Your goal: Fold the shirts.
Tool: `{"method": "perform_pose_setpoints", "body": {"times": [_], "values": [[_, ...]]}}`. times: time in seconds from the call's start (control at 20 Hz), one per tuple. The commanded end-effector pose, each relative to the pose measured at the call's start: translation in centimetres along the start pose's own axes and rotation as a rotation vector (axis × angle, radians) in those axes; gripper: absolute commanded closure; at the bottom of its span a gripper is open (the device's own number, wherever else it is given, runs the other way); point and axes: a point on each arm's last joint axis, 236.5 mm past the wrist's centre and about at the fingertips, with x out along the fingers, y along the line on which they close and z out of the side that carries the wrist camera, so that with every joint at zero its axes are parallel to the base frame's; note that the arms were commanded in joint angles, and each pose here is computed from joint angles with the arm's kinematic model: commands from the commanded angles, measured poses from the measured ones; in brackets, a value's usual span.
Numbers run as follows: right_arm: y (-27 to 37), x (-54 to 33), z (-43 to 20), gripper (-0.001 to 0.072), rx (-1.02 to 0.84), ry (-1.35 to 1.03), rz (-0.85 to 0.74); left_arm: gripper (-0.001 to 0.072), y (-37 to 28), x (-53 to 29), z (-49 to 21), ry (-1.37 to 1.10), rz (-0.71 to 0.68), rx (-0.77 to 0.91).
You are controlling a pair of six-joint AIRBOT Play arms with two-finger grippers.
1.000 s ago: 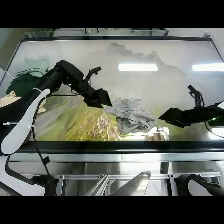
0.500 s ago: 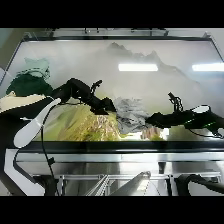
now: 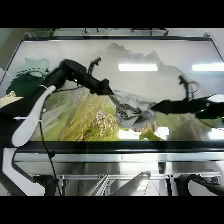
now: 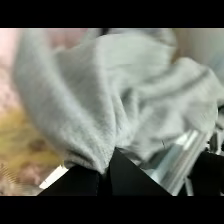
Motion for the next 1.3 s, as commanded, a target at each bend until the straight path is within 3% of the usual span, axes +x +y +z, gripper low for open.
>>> {"method": "perform_pose_setpoints", "body": {"times": [0.0,0.2,0.35,0.5,0.75,0.95,1.05,1.1,1.15,1.2,1.25], "values": [[10.0,-9.8,7.4,0.0696,-0.19,-0.28,0.131,0.0693,-7.0,-9.9,1.1,-0.105,-0.004,0.152],[20.0,-18.5,9.0,0.0696,-0.4,-0.552,0.213,0.0691,-15.9,-18.5,-1.5,-0.231,0.025,0.343],[22.8,-18.8,6.7,0.0695,-0.501,-0.549,0.171,0.0691,-19.9,-21.0,-5.2,-0.233,0.033,0.431],[23.9,-17.7,5.2,0.0695,-0.54,-0.503,0.175,0.0689,-20.1,-20.5,-7.4,-0.234,0.047,0.414],[16.4,-9.5,4.5,0.0694,-0.392,-0.3,0.095,0.0684,-11.8,-14.2,-8.1,-0.124,0.082,0.231],[4.2,-1.1,1.6,0.0694,-0.172,-0.073,-0.052,0.0683,-1.8,-8.2,-7.0,-0.048,0.119,0.053],[-2.5,0.9,2.7,0.0694,-0.081,-0.083,-0.167,0.0681,3.5,-7.8,-4.2,-0.103,0.149,-0.025],[-5.7,1.3,3.7,0.0653,-0.044,-0.11,-0.225,0.0641,5.8,-8.0,-2.8,-0.127,0.159,-0.058],[-8.0,1.6,4.3,0.0424,-0.005,-0.119,-0.254,0.0396,7.4,-8.6,-1.6,-0.143,0.157,-0.083],[-9.5,1.7,4.6,0.0208,0.027,-0.11,-0.257,0.0095,8.8,-9.4,-0.6,-0.151,0.157,-0.112],[-10.5,1.4,4.8,0.0188,0.061,-0.1,-0.244,-0.0001,9.6,-10.4,-0.2,-0.148,0.149,-0.145]]}}
